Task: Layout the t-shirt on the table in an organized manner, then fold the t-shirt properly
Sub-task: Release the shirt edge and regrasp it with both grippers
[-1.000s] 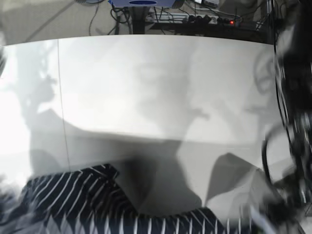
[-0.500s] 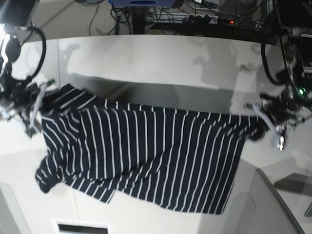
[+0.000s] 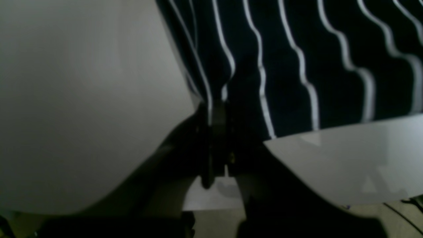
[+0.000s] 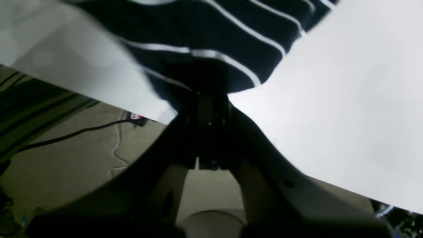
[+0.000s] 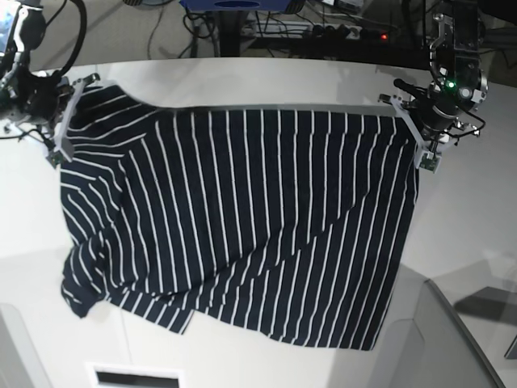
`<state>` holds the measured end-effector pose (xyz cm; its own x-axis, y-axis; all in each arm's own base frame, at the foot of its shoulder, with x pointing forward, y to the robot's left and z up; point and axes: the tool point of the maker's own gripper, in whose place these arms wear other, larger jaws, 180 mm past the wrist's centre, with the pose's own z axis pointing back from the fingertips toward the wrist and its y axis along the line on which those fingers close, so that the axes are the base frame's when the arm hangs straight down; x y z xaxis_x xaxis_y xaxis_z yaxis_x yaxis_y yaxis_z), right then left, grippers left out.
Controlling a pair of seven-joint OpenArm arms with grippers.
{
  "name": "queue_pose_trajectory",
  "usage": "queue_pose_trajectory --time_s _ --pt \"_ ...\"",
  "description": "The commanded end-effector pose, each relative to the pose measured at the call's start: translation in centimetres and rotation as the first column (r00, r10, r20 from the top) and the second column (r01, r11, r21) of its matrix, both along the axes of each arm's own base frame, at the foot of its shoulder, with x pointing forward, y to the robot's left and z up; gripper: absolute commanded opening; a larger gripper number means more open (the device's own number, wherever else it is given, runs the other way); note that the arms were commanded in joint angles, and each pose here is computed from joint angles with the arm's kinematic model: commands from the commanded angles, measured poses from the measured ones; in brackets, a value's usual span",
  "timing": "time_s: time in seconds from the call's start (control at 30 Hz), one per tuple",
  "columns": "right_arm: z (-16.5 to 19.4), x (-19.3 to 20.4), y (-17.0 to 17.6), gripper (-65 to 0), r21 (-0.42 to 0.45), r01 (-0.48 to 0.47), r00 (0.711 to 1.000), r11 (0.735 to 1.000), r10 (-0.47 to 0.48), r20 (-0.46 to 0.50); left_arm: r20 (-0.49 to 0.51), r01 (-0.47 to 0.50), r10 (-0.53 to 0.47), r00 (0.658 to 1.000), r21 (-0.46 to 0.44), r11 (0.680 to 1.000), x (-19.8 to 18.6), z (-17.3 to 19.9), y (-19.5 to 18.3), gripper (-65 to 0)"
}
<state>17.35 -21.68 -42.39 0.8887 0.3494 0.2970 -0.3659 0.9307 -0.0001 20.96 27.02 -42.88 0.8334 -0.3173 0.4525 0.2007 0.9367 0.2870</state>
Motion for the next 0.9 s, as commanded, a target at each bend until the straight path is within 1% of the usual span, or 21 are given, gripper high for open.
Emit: queue_pose_trajectory --time_s 0.0,0.1,0.3,0.43,0.5,0.57,0.6,0.63,0.67,0.7,0.73,0.77,0.8,0.87 --pt "0.5 0.1 -0.7 -64.4 -0.019 -0.002 1.000 1.000 0.002 0.010 0.024 0.002 -0.003 1.000 0.028 1.000 0.3 0.6 0.7 -65.0" --pt "-0.1 -0.7 -0.6 -64.4 -0.013 -0.001 1.000 1.000 0.001 -0.015 -0.017 -0.004 0.004 1.000 0.041 0.999 -0.7 -0.5 1.2 -65.0" --pt "-1.7 -2.5 -0.7 -64.4 0.000 0.012 0.996 1.000 -0.012 -0.091 -0.065 -0.023 0.025 0.998 0.027 0.999 -1.9 -2.1 1.4 -65.0" --pt "-3.0 -3.8 0.5 -62.9 0.041 0.042 0.990 0.998 -0.036 -0.133 -0.078 -0.028 0.030 0.996 0.023 0.999 -2.2 -2.5 1.4 -65.0" --pt "-3.3 -4.2 1.0 -57.6 0.060 0.050 0.989 0.997 -0.041 -0.145 -0.078 -0.036 0.037 0.996 0.019 0.999 -2.3 -2.5 1.3 -65.0" --pt "-3.5 -4.4 1.7 -44.9 0.074 0.056 0.987 0.996 -0.044 -0.152 -0.072 -0.040 0.042 0.997 0.017 0.999 -2.1 -2.4 1.1 -65.0" --pt "-3.5 -4.6 2.0 -36.5 0.077 0.057 0.986 0.995 -0.044 -0.162 -0.072 -0.045 0.046 0.996 0.013 0.999 -2.2 -2.5 1.0 -65.0" --pt "-3.6 -5.0 2.1 -29.0 0.078 0.060 0.984 0.995 -0.046 -0.174 -0.075 -0.045 0.046 0.996 0.014 0.999 -2.3 -2.5 1.0 -61.7" --pt "-3.4 -4.9 2.1 -22.2 0.074 0.057 0.985 0.996 -0.044 -0.167 -0.078 -0.045 0.046 0.996 0.014 0.999 -2.4 -2.6 1.0 -52.2" --pt "-3.1 -4.8 2.1 -17.7 0.072 0.058 0.987 0.996 -0.046 -0.156 -0.079 -0.046 0.047 0.996 0.013 0.999 -2.5 -2.6 0.9 -43.8" --pt "-2.5 -4.6 1.4 -14.9 0.055 0.077 0.988 0.995 -0.069 -0.137 -0.082 -0.051 0.052 0.995 0.015 0.999 -2.7 -2.6 1.1 -34.7" --pt "-1.8 -4.5 0.6 -14.4 0.038 0.102 0.989 0.994 -0.097 -0.116 -0.087 -0.073 0.074 0.993 0.018 0.997 -3.3 -2.6 1.8 -26.5" --pt "-1.4 -4.4 0.0 -14.4 0.030 0.127 0.988 0.991 -0.124 -0.097 -0.083 -0.097 0.098 0.992 0.015 0.995 -3.7 -2.5 2.2 -20.7" --pt "0.1 -3.9 -1.6 -14.3 -0.004 0.172 0.984 0.985 -0.172 -0.043 -0.054 -0.163 0.164 0.985 0.022 0.986 -4.0 -1.8 3.4 -11.5"
